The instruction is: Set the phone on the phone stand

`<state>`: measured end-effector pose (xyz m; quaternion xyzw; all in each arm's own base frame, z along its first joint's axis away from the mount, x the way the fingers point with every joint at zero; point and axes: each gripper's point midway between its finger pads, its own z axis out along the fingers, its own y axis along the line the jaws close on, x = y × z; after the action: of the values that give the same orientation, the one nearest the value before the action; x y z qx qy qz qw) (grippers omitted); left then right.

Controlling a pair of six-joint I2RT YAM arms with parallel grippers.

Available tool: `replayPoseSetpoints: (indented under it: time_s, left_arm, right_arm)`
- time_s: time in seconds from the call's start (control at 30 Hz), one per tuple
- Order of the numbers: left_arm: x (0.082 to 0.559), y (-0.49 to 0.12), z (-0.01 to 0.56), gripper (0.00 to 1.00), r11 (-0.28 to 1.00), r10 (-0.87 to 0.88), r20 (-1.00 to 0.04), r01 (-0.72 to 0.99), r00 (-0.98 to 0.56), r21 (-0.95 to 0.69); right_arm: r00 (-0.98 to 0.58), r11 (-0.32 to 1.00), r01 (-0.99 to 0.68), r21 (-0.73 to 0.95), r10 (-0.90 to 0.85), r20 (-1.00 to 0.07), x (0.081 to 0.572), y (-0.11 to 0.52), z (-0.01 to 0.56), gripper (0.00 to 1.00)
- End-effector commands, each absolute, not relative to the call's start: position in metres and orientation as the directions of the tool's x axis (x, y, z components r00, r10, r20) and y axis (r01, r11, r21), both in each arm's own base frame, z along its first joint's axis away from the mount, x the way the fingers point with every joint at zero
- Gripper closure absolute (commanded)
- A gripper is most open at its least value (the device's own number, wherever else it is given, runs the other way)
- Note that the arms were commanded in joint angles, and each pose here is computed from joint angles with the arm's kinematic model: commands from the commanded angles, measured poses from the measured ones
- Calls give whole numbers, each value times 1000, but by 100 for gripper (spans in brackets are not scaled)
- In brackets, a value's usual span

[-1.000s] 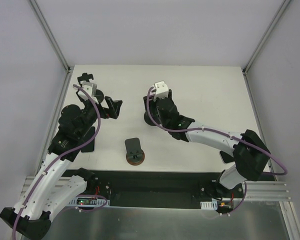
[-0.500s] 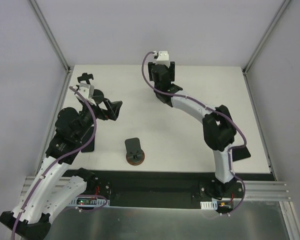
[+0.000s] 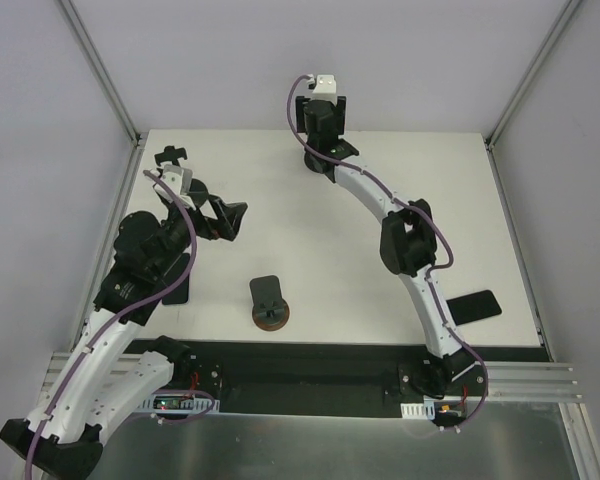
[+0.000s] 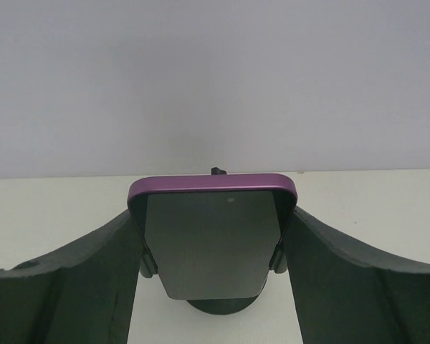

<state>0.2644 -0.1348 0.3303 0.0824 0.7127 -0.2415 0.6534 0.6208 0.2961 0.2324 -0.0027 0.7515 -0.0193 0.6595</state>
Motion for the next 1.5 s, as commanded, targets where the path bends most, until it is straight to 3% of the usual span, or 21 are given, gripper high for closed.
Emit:
replayPoseSetpoints:
  time_s: [0.0,0.5,0.67,0.77,0.8,0.9,1.1,1.23,1.47]
  left_arm:
    - [267,-134,340,1,855,-235,-965,448,-117,-262]
    - [274,-130,342,1,853,-264,-957,435,-118,-289]
    - [276,-130,339,1,852,-265,-956,434,-129,-294]
    - [276,-130,339,1,852,-264,-956,433,-130,-295]
    - [277,-130,338,1,852,-264,-956,433,-131,-295]
    - [278,-129,337,1,852,-265,-955,430,-135,-297]
    - [281,-127,333,1,857,-263,-954,418,-145,-300]
    - [285,-126,328,1,861,-262,-952,408,-158,-304]
    - [290,-118,325,1,883,-249,-957,372,-146,-287]
  right_arm:
    - [39,999,8,54,53,-998,636,294,299,99]
    - [20,993,-105,62,64,-998,646,289,279,99]
    - [19,991,-118,66,69,-997,647,287,277,90]
    - [20,991,-113,64,67,-998,647,285,278,56]
    - [14,992,-114,54,56,-998,647,284,278,36]
    - [4,992,-119,30,31,-1000,643,284,288,4]
    - [-11,991,-131,21,19,-1000,605,268,343,4]
    - [-1,991,-118,58,59,-998,544,239,404,4]
    - [-299,981,-185,66,8,-954,444,225,357,4]
